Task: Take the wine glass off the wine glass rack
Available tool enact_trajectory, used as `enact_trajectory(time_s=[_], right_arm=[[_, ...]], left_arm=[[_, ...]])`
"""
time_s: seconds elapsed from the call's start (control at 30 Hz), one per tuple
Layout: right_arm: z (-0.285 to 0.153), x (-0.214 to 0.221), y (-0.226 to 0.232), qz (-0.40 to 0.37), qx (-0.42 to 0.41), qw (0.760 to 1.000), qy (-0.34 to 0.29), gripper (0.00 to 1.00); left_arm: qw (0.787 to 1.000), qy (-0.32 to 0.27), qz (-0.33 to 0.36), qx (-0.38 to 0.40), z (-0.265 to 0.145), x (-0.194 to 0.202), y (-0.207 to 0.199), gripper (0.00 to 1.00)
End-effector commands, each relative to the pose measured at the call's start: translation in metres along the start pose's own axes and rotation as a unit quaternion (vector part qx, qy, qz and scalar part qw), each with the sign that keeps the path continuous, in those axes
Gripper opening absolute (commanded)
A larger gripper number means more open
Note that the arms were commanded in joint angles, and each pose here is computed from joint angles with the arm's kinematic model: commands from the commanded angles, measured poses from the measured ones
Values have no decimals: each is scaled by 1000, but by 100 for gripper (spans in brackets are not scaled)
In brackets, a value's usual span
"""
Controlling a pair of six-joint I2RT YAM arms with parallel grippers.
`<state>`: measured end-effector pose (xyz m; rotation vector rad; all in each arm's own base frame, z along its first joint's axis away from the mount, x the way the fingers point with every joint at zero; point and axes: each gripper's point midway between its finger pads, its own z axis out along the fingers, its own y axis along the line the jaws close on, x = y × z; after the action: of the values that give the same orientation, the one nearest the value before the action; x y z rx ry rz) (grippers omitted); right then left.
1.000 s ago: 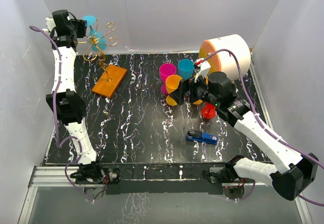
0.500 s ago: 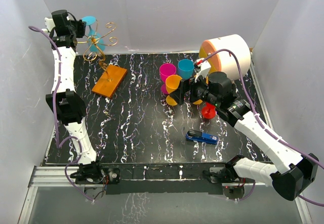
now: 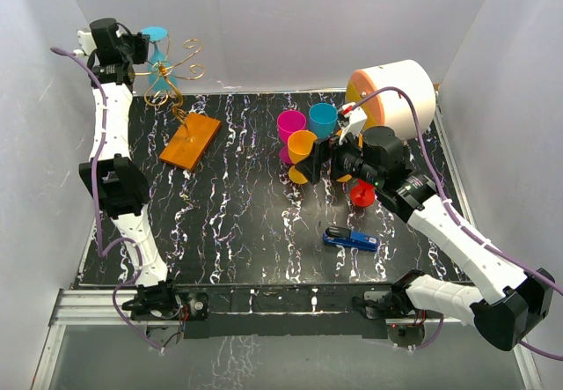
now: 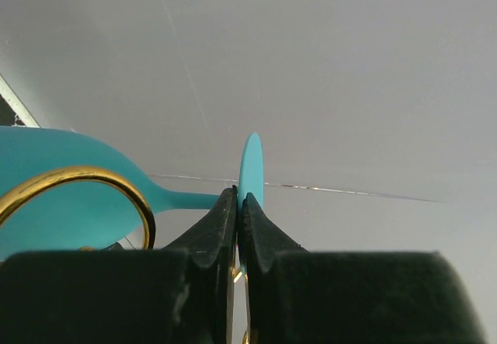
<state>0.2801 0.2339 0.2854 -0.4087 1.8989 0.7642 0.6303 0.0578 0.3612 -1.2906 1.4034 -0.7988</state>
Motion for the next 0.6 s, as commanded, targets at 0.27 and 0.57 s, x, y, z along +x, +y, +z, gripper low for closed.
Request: enact_trajectory(time_s=[0.27, 0.57], right_arm=[[-10, -26, 8, -13, -10, 999, -46, 98], [-11, -22, 6, -11, -7, 999, -43, 98]], left_arm=[[995, 12, -14, 95, -29, -10, -58, 0], [993, 42, -9, 114, -28, 1, -62, 0]])
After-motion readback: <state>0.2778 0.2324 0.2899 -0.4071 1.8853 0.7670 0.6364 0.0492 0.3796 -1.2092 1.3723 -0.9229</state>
